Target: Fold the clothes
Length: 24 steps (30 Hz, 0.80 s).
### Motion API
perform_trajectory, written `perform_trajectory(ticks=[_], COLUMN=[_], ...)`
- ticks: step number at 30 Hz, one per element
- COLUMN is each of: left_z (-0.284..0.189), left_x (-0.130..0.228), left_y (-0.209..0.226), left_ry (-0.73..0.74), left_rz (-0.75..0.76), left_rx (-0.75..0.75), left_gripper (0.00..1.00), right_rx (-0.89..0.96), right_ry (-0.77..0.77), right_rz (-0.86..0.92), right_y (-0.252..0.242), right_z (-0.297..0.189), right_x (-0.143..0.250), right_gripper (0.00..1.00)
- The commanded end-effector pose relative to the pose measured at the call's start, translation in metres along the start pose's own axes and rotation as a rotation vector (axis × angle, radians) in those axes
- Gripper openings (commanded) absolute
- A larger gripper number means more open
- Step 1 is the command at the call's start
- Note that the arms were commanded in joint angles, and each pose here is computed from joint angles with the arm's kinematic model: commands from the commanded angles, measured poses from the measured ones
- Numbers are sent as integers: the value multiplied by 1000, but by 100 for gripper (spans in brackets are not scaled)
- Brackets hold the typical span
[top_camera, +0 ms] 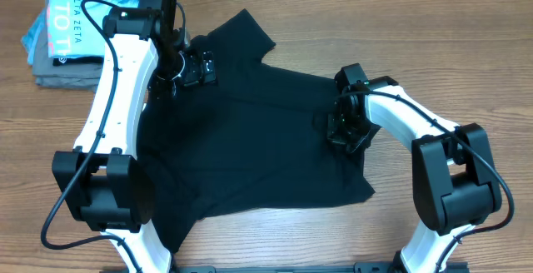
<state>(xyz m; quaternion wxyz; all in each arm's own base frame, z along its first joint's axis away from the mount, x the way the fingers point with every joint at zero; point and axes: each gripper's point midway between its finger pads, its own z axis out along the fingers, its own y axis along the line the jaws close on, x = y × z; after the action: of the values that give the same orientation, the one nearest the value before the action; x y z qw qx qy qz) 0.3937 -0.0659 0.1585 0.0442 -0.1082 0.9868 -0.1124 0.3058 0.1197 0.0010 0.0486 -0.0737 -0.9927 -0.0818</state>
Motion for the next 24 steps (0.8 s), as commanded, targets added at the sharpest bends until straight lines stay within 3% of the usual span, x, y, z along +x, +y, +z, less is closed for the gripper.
perform_trajectory(ticks=[1, 13, 21, 24], left_z=[6, 6, 6, 6], left_x=[1, -1, -3, -3], left_y=[2, 6, 6, 6], left_ry=[15, 5, -3, -3], left_rz=[24, 24, 26, 26], left_rx=[-11, -35, -32, -32], left_gripper=[100, 100, 100, 100], right_rx=[29, 170, 215, 215], right_ry=[10, 50, 139, 140], right_rz=[27, 112, 124, 124], right_y=[-4, -25, -35, -35], right_z=[4, -58, -66, -66], right_x=[0, 30, 55, 55], right_gripper=[4, 6, 6, 13])
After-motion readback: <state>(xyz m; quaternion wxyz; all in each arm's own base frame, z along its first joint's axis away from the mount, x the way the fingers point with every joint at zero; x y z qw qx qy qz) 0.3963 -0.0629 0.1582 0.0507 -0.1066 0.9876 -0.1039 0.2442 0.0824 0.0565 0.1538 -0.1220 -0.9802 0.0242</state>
